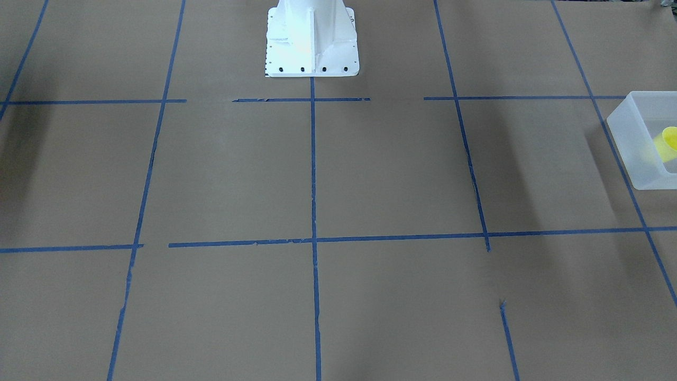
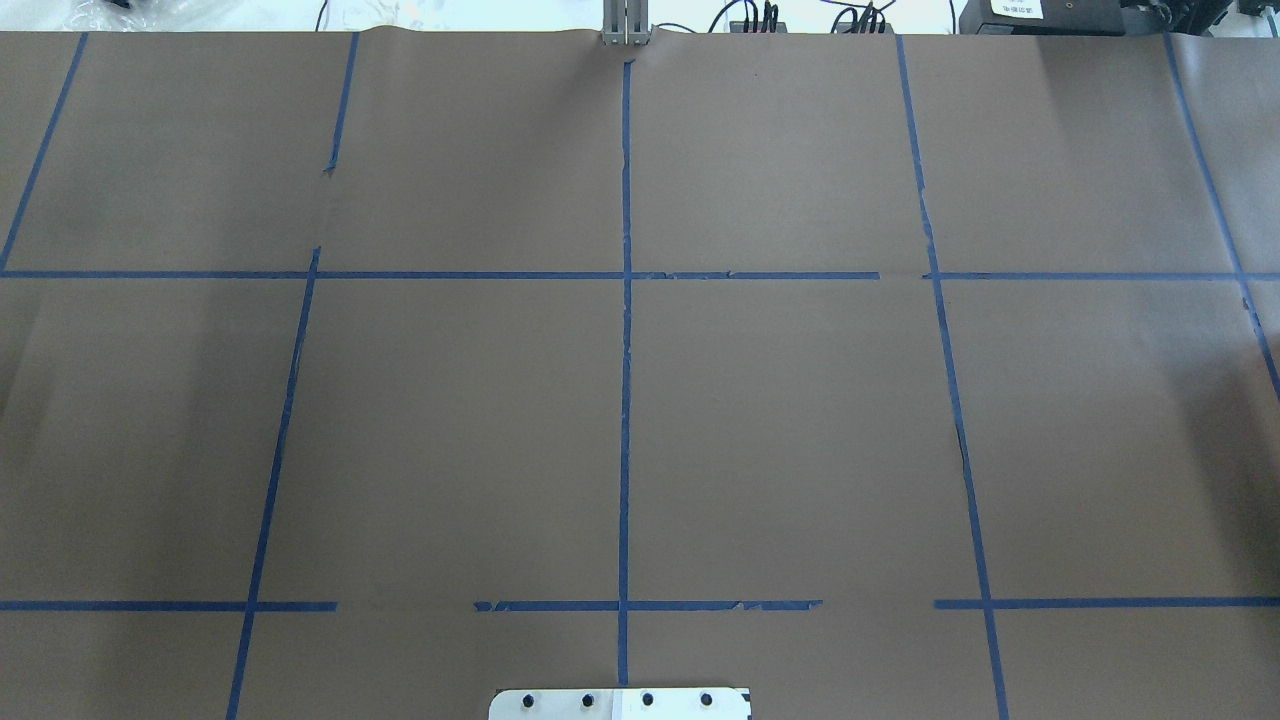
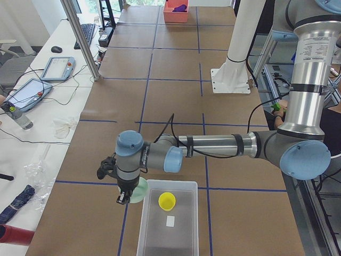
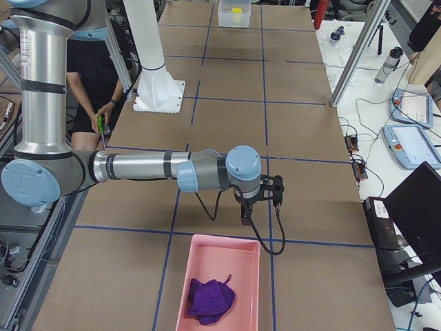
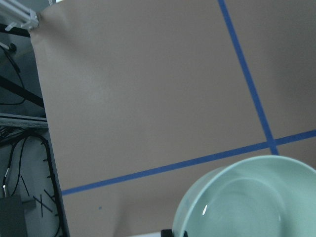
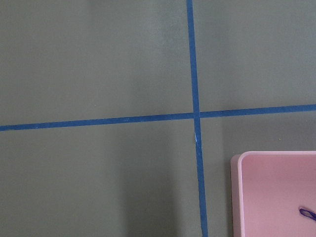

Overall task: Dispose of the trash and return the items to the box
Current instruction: 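Carry the pale green bowl off the table toward the clear bin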

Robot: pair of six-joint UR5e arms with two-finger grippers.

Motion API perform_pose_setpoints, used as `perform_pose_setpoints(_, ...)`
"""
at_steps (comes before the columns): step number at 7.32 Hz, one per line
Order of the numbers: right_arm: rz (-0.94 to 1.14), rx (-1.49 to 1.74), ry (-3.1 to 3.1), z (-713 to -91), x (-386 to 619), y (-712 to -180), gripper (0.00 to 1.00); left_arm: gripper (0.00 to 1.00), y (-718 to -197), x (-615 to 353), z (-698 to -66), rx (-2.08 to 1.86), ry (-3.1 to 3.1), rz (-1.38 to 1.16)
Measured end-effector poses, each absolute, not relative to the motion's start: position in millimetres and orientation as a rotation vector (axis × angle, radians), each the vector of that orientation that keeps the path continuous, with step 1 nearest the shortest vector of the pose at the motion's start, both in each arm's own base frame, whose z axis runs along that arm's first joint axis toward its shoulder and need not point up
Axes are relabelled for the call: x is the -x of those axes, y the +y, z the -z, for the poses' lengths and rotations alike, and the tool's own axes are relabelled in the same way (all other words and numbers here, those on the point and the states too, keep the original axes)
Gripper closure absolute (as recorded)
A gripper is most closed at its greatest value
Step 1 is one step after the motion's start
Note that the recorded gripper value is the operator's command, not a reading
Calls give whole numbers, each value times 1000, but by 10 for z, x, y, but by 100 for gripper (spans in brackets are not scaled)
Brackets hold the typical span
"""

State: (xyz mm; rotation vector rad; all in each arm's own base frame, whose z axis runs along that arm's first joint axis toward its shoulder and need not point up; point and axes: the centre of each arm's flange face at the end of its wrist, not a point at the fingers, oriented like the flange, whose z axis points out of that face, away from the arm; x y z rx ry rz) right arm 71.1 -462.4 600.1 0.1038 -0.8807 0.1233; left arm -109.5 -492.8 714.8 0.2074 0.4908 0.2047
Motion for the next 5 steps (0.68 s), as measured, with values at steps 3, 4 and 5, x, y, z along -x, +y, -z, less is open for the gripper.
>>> perform_pose_setpoints(3,-130,-118,-851,-5983,-764,-4619,0,98,-4144,1098,-7868,-156,466,-195)
perform_pose_setpoints(4,-128,-126,-848,-5950,-770,-4617,0,1,-4082,1121,-7935,-146,445,-191)
perform_pose_setpoints(5,-125,-133,-847,-5908,-773,-4614,0,0,-4070,1156,-7962,-141,424,-185)
